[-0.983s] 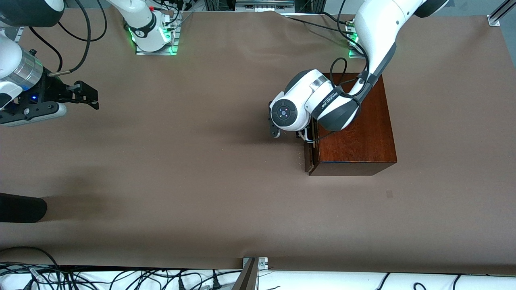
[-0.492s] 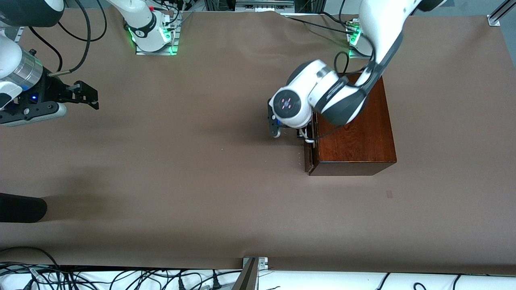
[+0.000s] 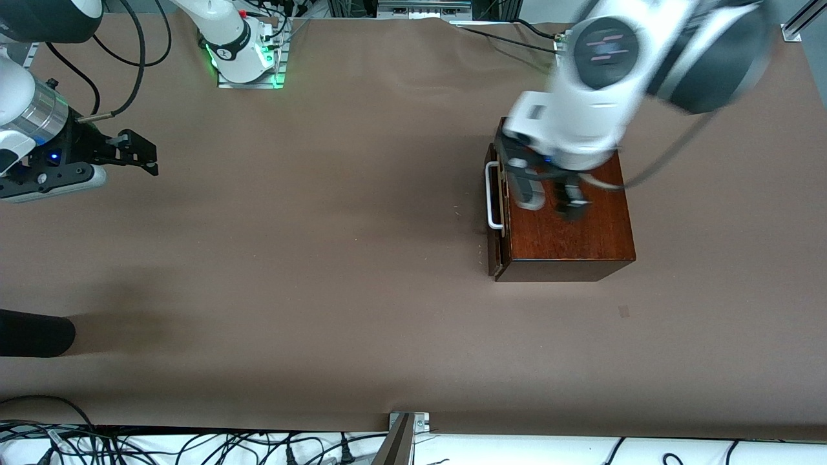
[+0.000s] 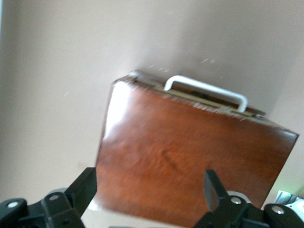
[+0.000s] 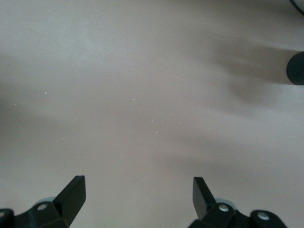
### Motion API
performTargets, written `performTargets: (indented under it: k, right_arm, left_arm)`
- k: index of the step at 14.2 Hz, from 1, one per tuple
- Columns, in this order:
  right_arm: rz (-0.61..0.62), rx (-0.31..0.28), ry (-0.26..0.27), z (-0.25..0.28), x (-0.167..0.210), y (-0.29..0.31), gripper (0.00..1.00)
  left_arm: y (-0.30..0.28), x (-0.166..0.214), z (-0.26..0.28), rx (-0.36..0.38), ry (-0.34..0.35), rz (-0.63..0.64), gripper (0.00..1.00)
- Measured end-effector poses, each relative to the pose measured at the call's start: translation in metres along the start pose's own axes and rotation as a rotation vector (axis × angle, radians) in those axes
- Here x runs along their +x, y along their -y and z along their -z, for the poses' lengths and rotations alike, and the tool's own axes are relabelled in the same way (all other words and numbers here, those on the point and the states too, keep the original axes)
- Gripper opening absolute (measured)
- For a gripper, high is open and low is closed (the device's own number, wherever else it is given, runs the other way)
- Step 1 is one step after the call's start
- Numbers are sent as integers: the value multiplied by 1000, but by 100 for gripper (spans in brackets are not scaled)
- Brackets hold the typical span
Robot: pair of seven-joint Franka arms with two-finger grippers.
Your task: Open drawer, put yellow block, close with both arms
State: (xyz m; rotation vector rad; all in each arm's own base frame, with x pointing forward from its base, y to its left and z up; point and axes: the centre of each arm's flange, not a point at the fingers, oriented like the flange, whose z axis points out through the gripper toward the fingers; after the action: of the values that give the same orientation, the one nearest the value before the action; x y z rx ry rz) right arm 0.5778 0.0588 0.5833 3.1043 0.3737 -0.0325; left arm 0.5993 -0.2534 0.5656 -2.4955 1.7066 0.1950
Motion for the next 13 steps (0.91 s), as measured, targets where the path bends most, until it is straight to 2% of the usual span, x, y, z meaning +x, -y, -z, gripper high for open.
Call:
performTargets:
  k: [4, 6, 8, 9, 11, 13]
  right_arm:
    - [0, 0, 0, 0, 0, 0, 100]
    - [0, 0, 0, 0, 0, 0, 100]
    - [0, 0, 0, 0, 0, 0, 100]
    - [0, 0, 0, 0, 0, 0, 100]
    - [0, 0, 0, 0, 0, 0, 100]
    - [0, 0, 2, -1, 1, 0, 100]
  left_arm:
    - [72, -92, 7, 0, -20, 203, 100]
    - [86, -119, 5, -34, -100, 320, 100]
    - [97, -152, -4, -84, -199, 494, 100]
    - [101, -172, -10, -109, -219, 587, 100]
    - [98, -204, -18, -144, -208, 775, 100]
    - [80, -220, -13, -135, -166, 965, 100]
